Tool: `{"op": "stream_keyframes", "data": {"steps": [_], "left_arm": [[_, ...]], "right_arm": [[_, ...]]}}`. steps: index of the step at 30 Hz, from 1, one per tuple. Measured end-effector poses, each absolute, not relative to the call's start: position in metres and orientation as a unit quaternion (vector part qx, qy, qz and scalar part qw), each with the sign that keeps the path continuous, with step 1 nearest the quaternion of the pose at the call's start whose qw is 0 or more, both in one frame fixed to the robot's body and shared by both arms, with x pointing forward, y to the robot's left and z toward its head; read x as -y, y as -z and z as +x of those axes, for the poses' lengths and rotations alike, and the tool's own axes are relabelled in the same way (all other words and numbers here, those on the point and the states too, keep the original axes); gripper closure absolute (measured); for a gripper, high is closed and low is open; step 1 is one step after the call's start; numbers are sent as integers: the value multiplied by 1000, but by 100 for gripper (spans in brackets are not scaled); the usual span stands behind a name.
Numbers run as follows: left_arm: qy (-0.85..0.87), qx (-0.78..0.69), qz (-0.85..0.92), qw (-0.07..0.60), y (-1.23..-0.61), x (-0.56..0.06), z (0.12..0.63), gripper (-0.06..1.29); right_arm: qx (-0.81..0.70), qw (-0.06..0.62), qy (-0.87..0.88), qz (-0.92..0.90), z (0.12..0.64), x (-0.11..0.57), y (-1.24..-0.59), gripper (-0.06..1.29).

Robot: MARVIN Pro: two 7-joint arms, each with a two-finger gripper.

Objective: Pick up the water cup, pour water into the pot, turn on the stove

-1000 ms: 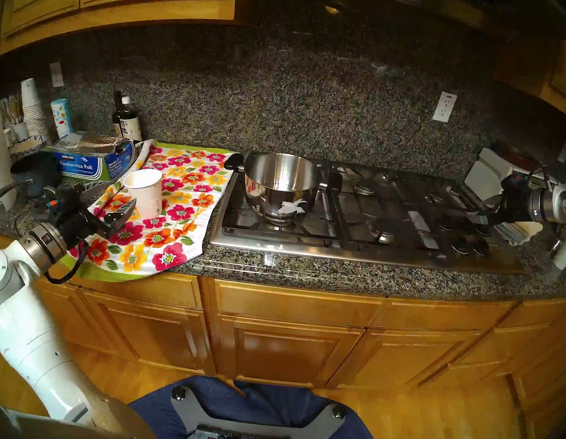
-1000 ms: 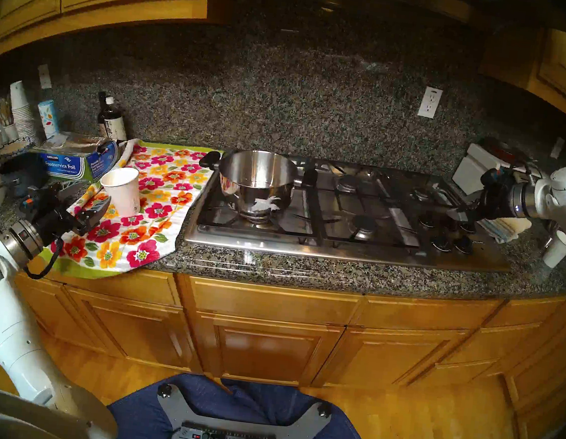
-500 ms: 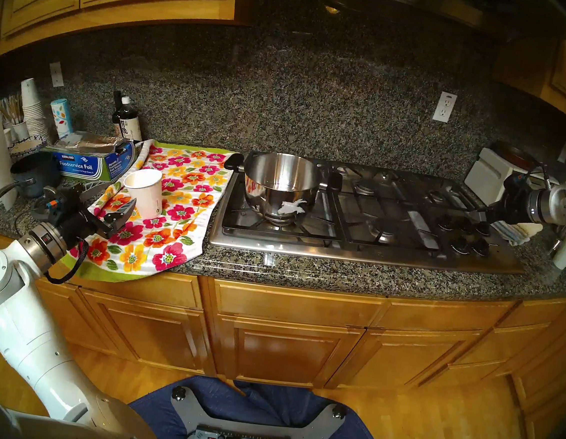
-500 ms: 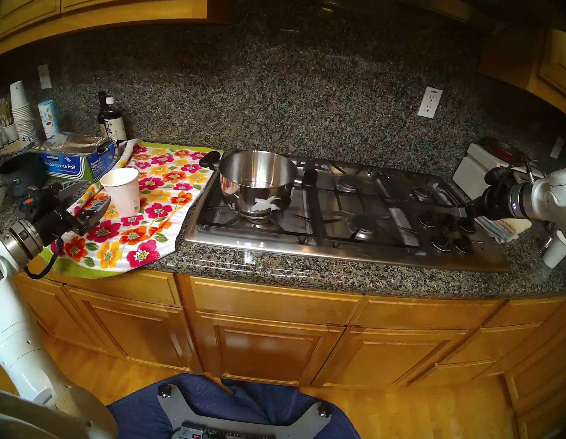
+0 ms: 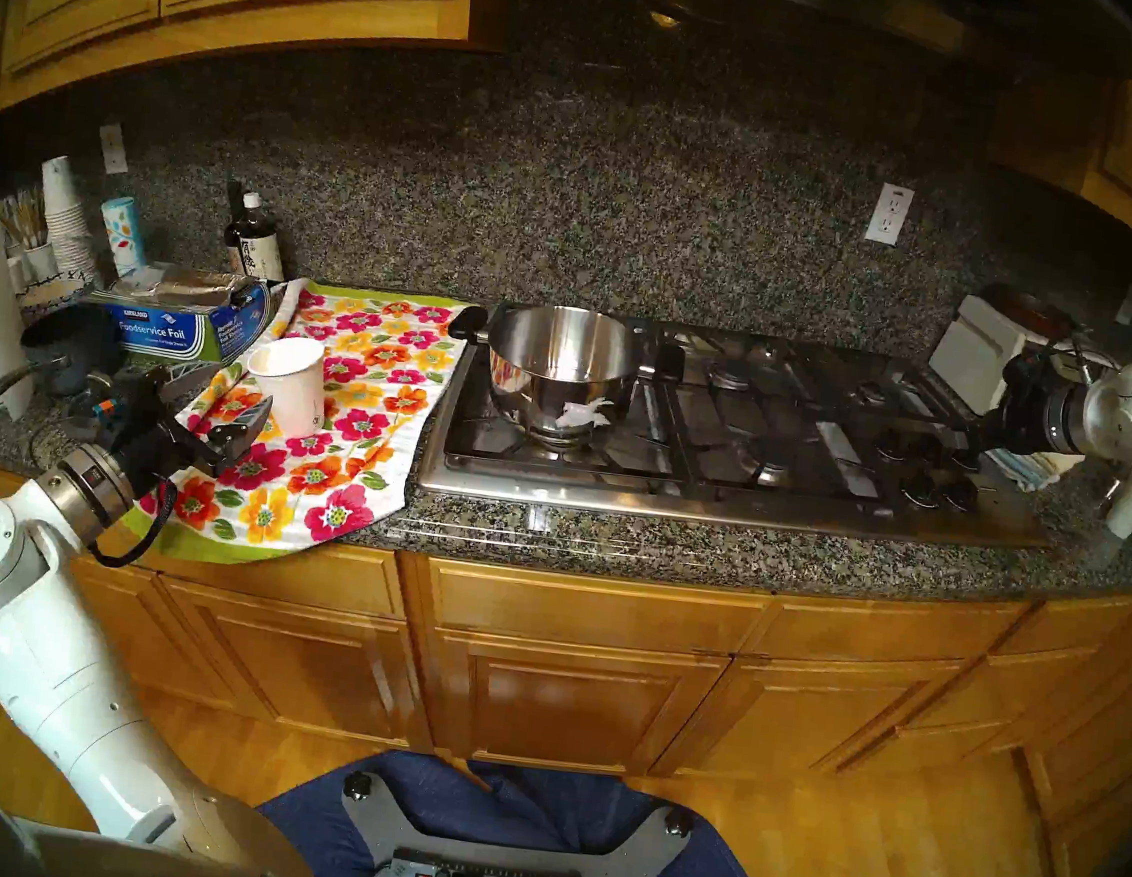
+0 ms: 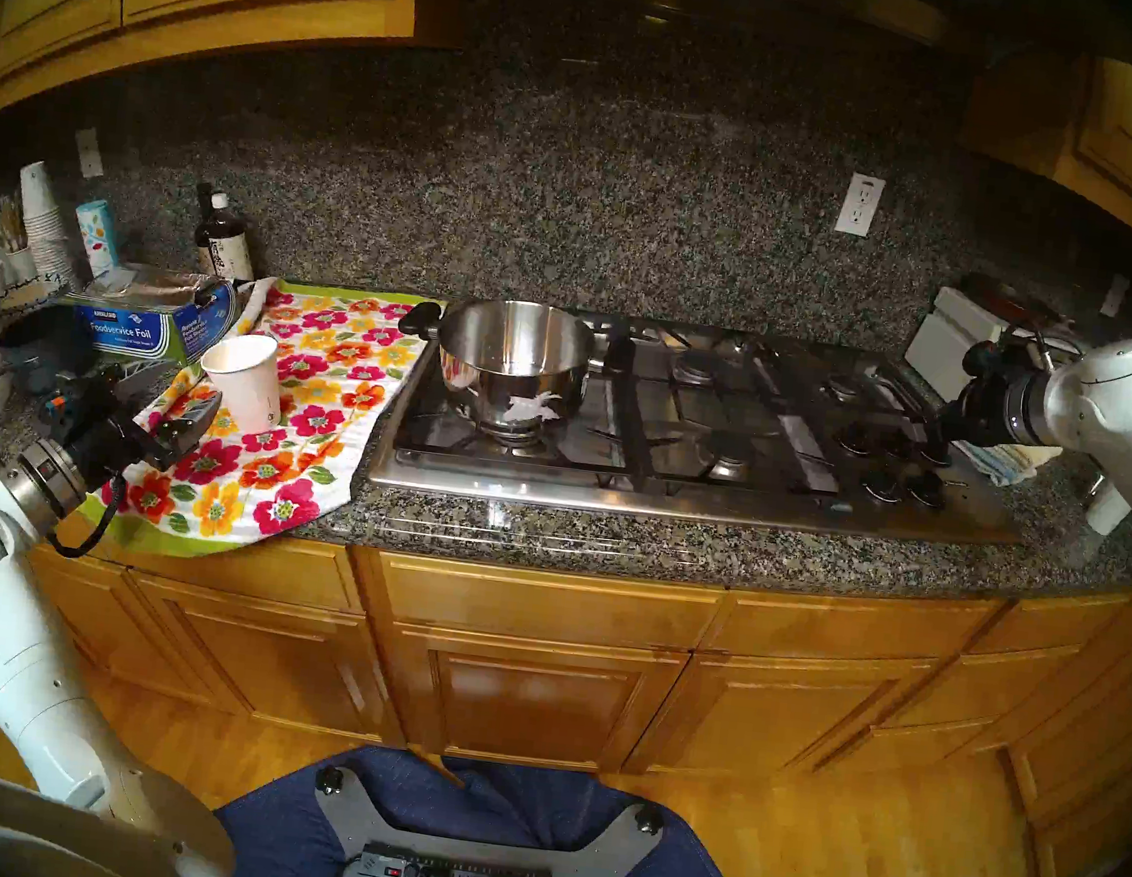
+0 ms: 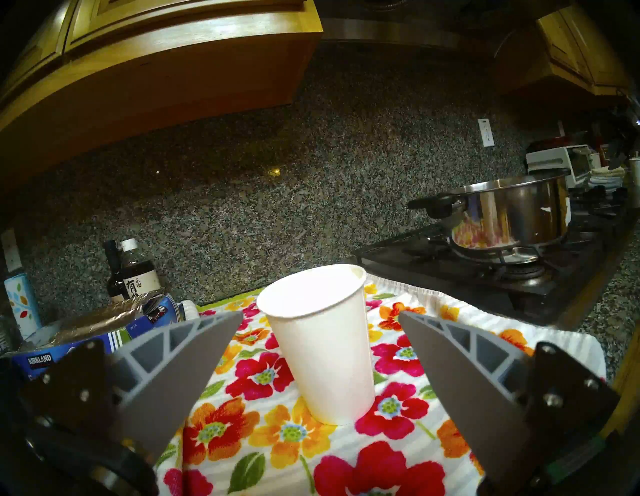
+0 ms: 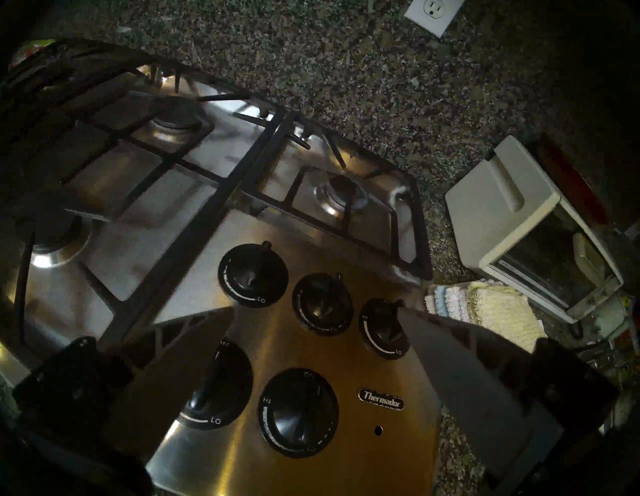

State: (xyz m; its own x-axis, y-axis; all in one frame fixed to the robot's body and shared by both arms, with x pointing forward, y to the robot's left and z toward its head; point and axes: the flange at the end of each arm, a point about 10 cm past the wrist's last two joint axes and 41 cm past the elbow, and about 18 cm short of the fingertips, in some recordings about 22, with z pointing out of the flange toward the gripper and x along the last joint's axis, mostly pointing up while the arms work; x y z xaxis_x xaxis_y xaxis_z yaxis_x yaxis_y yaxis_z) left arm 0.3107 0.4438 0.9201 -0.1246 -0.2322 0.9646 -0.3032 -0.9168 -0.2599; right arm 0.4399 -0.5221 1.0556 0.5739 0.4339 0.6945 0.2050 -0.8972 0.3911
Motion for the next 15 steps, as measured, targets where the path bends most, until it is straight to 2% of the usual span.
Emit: {"op": "stream_keyframes", "data": {"steps": [15], "left_arm": [[-722,202,661,25,-920,-444,311,2]], "right_arm": [[-125,105,-415,895,432,499,-1037,-1]]}}
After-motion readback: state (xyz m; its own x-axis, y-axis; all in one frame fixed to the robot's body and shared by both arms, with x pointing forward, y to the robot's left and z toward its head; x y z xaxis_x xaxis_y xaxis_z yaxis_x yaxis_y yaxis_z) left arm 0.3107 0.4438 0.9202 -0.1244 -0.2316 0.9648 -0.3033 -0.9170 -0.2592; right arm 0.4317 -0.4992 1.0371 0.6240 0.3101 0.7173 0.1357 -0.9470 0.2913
